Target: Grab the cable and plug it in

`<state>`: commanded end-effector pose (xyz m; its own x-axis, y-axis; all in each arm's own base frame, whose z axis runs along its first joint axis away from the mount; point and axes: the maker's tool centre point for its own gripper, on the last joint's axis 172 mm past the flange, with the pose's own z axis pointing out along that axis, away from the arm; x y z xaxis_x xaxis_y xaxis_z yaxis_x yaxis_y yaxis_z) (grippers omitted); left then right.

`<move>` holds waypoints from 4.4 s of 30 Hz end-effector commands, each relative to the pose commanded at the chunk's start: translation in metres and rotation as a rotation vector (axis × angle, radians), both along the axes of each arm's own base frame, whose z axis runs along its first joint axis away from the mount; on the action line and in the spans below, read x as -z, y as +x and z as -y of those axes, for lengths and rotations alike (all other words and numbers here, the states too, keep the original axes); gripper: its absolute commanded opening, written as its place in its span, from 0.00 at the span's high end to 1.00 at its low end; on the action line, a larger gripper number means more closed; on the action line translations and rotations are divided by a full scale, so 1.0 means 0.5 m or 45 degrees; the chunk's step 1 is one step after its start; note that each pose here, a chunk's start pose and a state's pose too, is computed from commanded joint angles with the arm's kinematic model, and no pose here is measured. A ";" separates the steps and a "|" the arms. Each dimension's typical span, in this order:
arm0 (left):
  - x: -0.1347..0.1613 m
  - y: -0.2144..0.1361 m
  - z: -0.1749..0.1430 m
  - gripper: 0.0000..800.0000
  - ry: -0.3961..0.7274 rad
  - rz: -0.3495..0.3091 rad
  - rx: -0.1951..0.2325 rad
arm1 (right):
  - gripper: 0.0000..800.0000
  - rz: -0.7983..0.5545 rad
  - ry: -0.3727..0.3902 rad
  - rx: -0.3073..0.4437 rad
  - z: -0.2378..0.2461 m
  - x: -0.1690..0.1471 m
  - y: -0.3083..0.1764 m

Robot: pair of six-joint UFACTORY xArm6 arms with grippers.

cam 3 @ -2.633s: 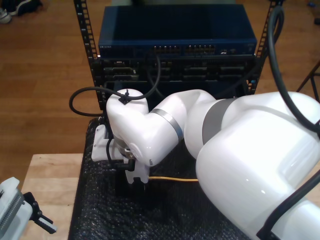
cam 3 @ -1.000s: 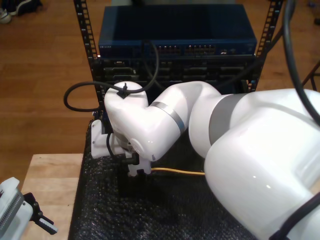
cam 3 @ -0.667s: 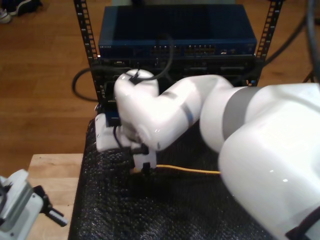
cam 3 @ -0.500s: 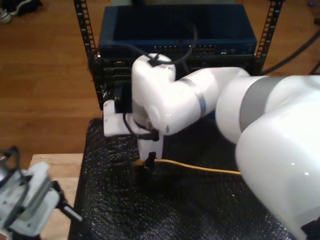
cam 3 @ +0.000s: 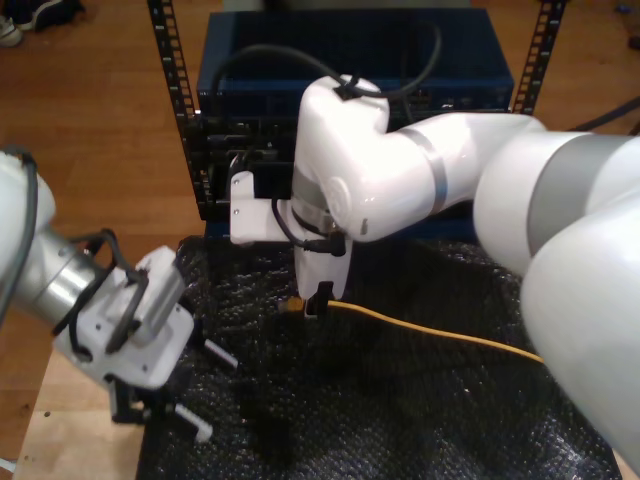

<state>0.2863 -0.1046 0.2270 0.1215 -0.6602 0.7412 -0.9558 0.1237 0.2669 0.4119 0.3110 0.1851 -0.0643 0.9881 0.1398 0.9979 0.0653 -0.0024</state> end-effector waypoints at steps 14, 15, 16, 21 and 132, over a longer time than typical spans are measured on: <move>-0.030 0.099 0.043 0.00 0.019 0.114 0.020 | 0.99 -0.084 0.185 0.140 0.071 -0.091 0.014; -0.031 0.103 0.053 0.00 0.015 0.125 0.024 | 0.99 -0.083 0.192 0.149 0.077 -0.097 0.016; -0.034 0.106 0.066 0.00 0.007 0.137 0.032 | 0.99 -0.083 0.199 0.153 0.081 -0.103 0.017; -0.052 0.117 0.124 0.00 -0.064 0.156 0.039 | 0.99 -0.075 0.252 0.197 0.102 -0.142 0.025; -0.222 0.225 0.225 0.68 -0.458 0.188 -0.084 | 0.99 -0.067 0.450 0.227 0.112 -0.275 -0.015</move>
